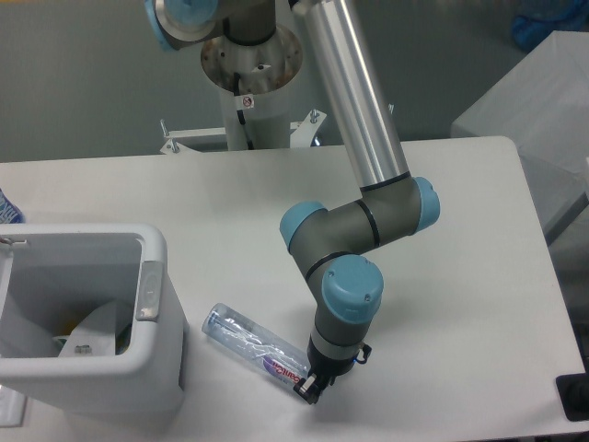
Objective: Place the trash in the trash can
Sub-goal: 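Lower the gripper to the bottle's cap end and grasp it, then lift the held water bottle off the table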
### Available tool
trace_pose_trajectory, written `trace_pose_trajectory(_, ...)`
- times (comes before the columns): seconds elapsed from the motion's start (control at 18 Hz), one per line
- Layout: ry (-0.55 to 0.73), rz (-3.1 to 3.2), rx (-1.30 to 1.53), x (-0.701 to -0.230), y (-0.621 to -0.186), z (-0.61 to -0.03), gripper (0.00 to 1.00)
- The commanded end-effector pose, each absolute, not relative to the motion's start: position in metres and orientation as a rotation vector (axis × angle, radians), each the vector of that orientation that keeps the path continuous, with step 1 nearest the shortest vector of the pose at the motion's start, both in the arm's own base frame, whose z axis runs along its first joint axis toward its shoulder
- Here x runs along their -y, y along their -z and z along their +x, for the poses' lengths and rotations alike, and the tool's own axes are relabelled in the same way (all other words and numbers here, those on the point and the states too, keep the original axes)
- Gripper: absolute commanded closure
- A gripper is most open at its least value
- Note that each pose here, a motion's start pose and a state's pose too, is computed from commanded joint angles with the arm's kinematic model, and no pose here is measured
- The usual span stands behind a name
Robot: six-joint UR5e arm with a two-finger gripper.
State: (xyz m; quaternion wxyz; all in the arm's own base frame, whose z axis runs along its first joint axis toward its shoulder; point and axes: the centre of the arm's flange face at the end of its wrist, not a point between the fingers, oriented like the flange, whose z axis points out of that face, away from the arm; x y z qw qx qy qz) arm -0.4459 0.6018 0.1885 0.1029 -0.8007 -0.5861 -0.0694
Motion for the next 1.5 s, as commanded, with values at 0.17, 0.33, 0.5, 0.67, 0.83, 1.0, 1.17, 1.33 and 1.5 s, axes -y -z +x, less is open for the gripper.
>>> trace_pose_trajectory(0.17, 0.206, -2.362, 1.725, -0.603, -0.189, -0.447, 0.58)
trace_pose_trajectory(0.33, 0.206, -2.363, 1.726, -0.603, -0.187, -0.447, 0.65)
trace_pose_trajectory(0.5, 0.206, -2.362, 1.725, -0.603, -0.189, -0.447, 0.71)
trace_pose_trajectory(0.67, 0.204, -2.363, 1.718, -0.604, -0.189, -0.448, 0.72)
trace_pose_trajectory(0.83, 0.198, -2.355, 1.707, -0.605, -0.197, -0.449, 0.75)
trace_pose_trajectory(1.0, 0.181, -2.328, 1.678, -0.607, -0.223, -0.453, 0.75)
trace_pose_trajectory(1.17, 0.155, -2.292, 1.624, -0.609, -0.261, -0.457, 0.75)
trace_pose_trajectory(1.33, 0.111, -2.228, 1.533, -0.608, -0.328, -0.463, 0.75)
trace_pose_trajectory(1.5, 0.049, -2.137, 1.414, -0.610, -0.387, -0.465, 0.75)
